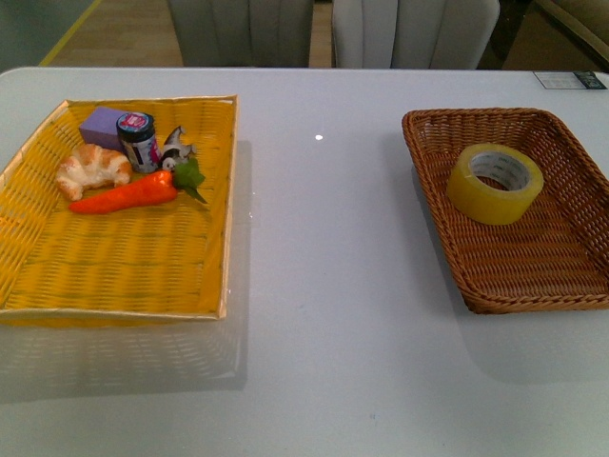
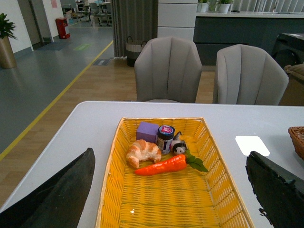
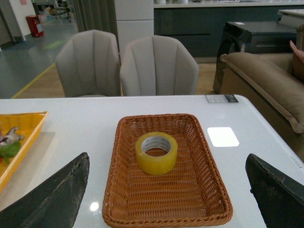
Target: Move tape to another basket
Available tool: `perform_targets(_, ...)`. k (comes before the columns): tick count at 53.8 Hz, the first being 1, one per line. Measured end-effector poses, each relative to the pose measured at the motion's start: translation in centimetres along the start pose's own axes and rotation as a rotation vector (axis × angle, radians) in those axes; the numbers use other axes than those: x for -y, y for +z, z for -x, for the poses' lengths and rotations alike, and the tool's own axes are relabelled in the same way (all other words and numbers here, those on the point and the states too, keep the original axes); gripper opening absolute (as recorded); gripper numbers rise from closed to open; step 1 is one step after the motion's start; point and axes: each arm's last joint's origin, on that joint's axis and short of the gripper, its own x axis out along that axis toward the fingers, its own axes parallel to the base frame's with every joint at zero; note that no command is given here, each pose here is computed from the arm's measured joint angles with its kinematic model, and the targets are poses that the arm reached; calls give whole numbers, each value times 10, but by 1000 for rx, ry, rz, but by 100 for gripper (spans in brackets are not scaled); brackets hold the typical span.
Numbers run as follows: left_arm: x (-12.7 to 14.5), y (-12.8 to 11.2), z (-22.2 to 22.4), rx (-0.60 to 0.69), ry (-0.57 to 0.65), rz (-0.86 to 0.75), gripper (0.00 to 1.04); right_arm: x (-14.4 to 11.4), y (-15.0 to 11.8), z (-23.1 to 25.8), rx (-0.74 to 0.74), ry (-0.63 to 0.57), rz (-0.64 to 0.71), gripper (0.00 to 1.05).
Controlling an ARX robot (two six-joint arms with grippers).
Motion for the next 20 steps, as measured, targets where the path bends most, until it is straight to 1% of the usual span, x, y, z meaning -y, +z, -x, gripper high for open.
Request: perform_targets(20, 0, 0, 0, 0, 0, 0, 96, 0, 0, 0, 0, 0, 0, 96)
